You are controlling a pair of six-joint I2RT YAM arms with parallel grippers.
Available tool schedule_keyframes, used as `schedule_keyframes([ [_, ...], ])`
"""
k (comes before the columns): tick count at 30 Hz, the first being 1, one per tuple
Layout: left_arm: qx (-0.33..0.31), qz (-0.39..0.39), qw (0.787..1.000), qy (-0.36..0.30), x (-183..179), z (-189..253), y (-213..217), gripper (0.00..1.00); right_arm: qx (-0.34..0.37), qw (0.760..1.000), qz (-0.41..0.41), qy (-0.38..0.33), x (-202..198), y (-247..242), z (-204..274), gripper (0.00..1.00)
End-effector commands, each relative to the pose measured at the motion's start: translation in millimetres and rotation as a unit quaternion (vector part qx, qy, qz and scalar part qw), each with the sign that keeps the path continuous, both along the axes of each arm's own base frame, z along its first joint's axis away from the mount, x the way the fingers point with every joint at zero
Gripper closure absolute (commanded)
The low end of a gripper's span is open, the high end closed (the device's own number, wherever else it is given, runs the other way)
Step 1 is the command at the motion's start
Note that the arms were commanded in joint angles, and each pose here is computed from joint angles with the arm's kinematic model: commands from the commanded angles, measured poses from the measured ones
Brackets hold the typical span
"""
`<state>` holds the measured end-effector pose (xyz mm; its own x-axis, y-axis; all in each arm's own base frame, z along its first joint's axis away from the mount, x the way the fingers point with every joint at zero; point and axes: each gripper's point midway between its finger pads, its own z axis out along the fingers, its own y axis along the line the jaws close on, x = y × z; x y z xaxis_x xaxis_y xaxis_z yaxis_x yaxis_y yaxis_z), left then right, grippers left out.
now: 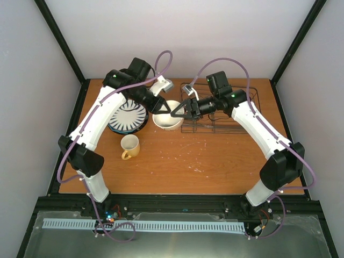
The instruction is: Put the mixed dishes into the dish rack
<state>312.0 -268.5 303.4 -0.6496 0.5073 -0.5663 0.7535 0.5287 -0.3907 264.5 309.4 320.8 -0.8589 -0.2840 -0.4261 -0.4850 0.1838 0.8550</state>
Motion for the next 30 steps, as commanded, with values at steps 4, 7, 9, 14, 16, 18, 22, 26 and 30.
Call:
schedule_keyframes([
  [4,-0.114,-0.001,0.982,-0.147,27.5,85.7,-22.0,0.99,0.039,0.988,0.116,0.093,-62.5,20.5,6.0,0.45],
  [7,-0.111,0.002,0.983,-0.148,27.0,85.2,-20.5,0.99,0.043,0.988,0.118,0.094,-62.8,21.3,7.5,0.66],
  [9,-0.109,0.003,0.983,-0.15,26.6,85.4,-19.4,0.99,0.044,0.987,0.119,0.095,-63.0,21.7,8.1,0.75],
  [14,-0.105,0.006,0.983,-0.151,27.1,83.9,-18.0,1.0,0.038,0.988,0.116,0.097,-62.2,22.0,5.3,0.97],
  [16,-0.104,0.007,0.983,-0.151,27.0,83.5,-17.9,0.99,0.039,0.988,0.116,0.096,-62.3,22.1,5.7,0.97],
  [18,-0.104,0.007,0.983,-0.151,27.6,83.0,-18.0,0.99,0.036,0.988,0.114,0.094,-61.3,22.2,5.0,0.97],
  [22,-0.1,0.009,0.983,-0.151,29.5,80.7,-17.6,0.99,0.014,0.991,0.1,0.093,-55.2,22.2,-4.1,0.97],
  [26,-0.096,0.011,0.984,-0.152,32.6,77.5,-17.9,1.0,-0.002,0.993,0.085,0.088,-47.5,20.0,-10.0,0.97],
  [30,-0.093,0.013,0.983,-0.156,42.1,72.6,-21.2,0.99,-0.019,0.995,0.054,0.083,-32.8,9.9,-16.7,0.97],
])
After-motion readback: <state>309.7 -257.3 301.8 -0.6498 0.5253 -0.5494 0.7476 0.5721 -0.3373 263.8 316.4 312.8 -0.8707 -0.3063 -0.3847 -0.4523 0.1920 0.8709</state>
